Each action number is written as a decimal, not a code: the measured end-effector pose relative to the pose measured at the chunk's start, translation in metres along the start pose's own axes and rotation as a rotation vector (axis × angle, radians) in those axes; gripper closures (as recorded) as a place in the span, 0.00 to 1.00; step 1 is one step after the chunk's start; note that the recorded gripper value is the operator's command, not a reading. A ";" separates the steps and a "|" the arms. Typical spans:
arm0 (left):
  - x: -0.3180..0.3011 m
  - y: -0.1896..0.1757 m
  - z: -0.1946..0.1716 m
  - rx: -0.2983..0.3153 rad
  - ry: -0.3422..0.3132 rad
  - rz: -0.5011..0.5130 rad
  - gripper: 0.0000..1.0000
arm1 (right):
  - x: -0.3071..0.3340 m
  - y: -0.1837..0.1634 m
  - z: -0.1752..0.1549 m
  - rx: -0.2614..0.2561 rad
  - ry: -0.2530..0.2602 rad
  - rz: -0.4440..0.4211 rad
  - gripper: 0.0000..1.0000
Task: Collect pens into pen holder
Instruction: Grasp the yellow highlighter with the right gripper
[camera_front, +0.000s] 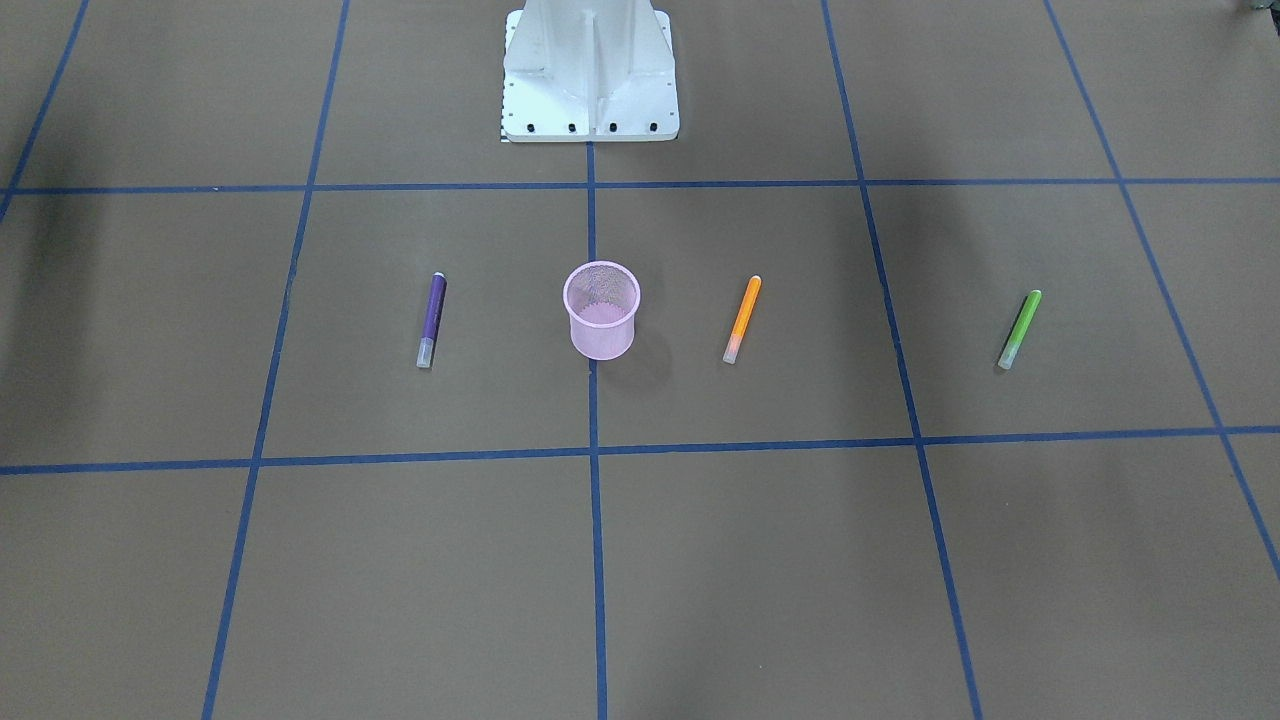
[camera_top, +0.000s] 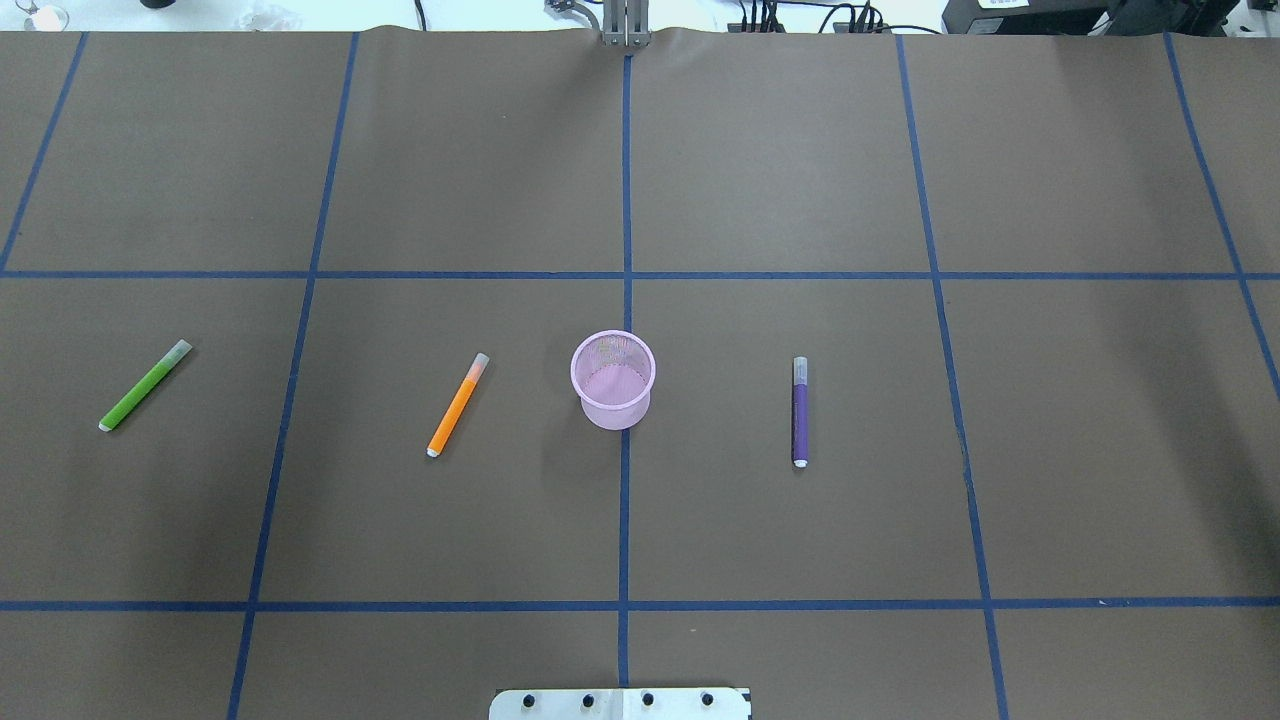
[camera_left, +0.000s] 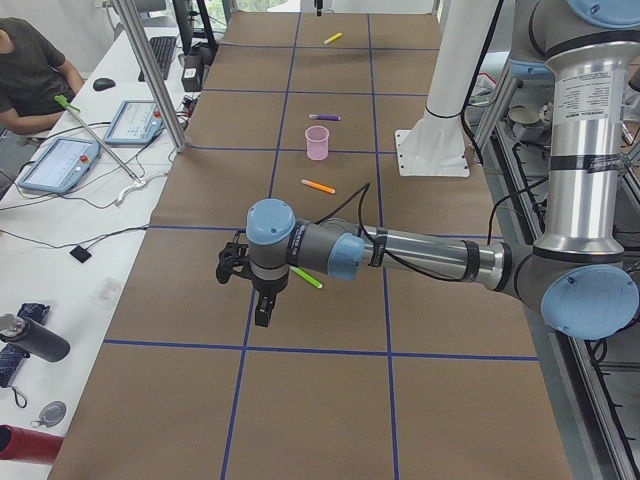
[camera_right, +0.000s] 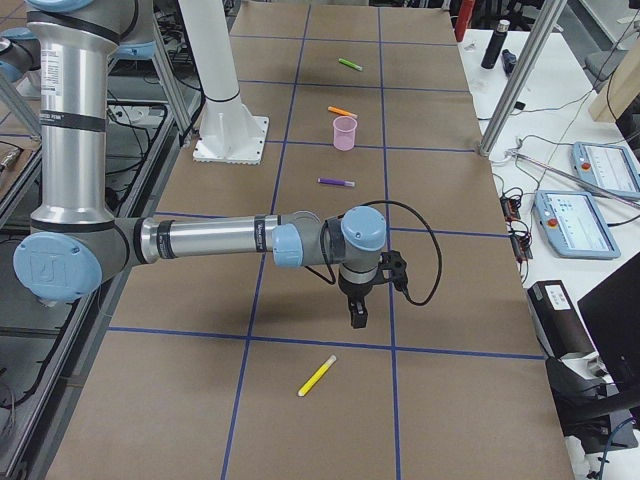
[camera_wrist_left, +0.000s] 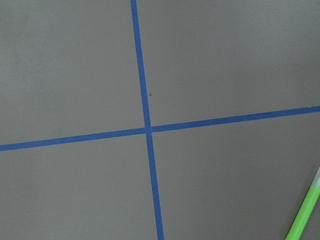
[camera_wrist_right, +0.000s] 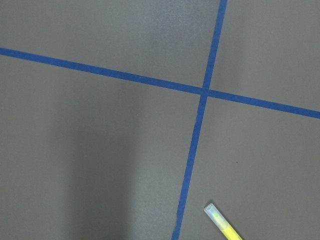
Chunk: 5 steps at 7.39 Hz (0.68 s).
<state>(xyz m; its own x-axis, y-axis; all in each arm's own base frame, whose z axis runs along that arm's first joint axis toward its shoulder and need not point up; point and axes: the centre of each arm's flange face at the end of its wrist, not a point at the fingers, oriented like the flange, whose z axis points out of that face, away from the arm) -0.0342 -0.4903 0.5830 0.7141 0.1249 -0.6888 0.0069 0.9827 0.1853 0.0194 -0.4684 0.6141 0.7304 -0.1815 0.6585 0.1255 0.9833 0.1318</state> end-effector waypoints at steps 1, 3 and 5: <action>0.001 0.000 -0.001 0.002 0.000 0.002 0.00 | 0.002 0.001 0.002 -0.005 0.002 0.005 0.01; 0.002 -0.001 -0.002 0.006 0.000 0.006 0.00 | 0.009 0.002 0.010 -0.019 -0.003 0.019 0.01; 0.003 -0.001 -0.003 0.007 0.001 0.008 0.00 | 0.010 -0.002 0.012 -0.005 -0.008 0.008 0.01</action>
<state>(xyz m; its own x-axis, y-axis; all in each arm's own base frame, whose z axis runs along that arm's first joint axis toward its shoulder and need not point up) -0.0341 -0.4908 0.5782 0.7131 0.1327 -0.6884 0.0065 0.9806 0.1957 0.0185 -0.4718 0.6294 0.7258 -0.1733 0.6657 0.1225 0.9848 0.1228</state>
